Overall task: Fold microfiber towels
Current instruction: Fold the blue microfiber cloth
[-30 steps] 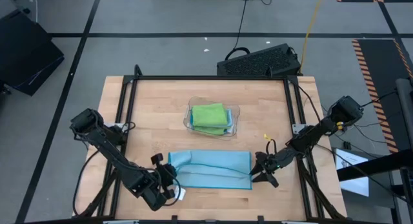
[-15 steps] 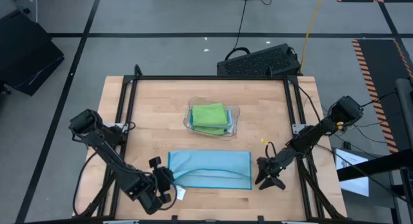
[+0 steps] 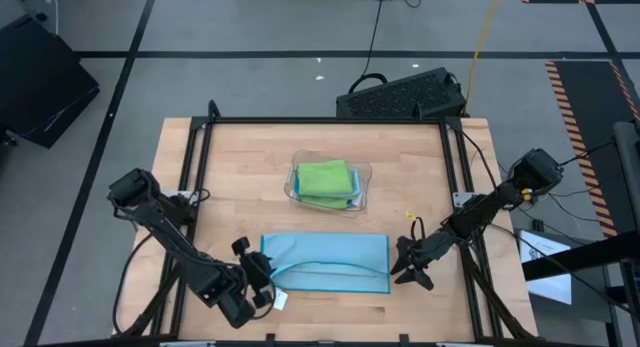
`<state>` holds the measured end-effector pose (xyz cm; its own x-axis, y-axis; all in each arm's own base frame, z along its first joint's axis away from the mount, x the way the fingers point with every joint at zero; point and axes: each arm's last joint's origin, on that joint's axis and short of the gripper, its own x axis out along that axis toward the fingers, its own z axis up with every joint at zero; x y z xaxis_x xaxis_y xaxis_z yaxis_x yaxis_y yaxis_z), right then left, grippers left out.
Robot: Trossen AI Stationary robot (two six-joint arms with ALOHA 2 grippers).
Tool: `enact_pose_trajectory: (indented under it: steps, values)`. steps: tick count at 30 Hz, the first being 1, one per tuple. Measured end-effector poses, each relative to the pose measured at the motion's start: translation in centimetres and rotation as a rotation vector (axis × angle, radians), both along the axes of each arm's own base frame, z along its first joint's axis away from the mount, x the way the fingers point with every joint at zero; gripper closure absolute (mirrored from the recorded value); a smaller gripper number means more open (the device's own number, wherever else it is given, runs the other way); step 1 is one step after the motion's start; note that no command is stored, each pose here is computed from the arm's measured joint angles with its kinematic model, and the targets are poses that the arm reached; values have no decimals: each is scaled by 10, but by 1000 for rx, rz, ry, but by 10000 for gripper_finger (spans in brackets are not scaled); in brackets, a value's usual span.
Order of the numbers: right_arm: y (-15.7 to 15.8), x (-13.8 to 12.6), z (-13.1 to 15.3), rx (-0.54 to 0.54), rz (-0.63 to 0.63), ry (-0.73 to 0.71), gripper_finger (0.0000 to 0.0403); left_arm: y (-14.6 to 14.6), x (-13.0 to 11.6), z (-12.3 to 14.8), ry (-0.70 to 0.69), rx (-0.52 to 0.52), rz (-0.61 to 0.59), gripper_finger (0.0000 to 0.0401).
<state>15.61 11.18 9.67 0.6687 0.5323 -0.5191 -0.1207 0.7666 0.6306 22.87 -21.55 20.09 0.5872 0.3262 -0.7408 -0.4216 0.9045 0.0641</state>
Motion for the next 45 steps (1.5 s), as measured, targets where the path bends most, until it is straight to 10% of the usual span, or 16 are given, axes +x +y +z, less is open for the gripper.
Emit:
enact_pose_trajectory:
  steps: [18,34,45]
  values:
    - [-2,1,16,-38,-34,-141,274,25,-5,-68,67,-275,4,270]
    - [-4,2,17,-65,-99,-164,285,3,-9,-63,143,-446,-184,270]
    - [4,1,22,-55,-108,-237,285,9,-16,-20,-102,-323,-218,270]
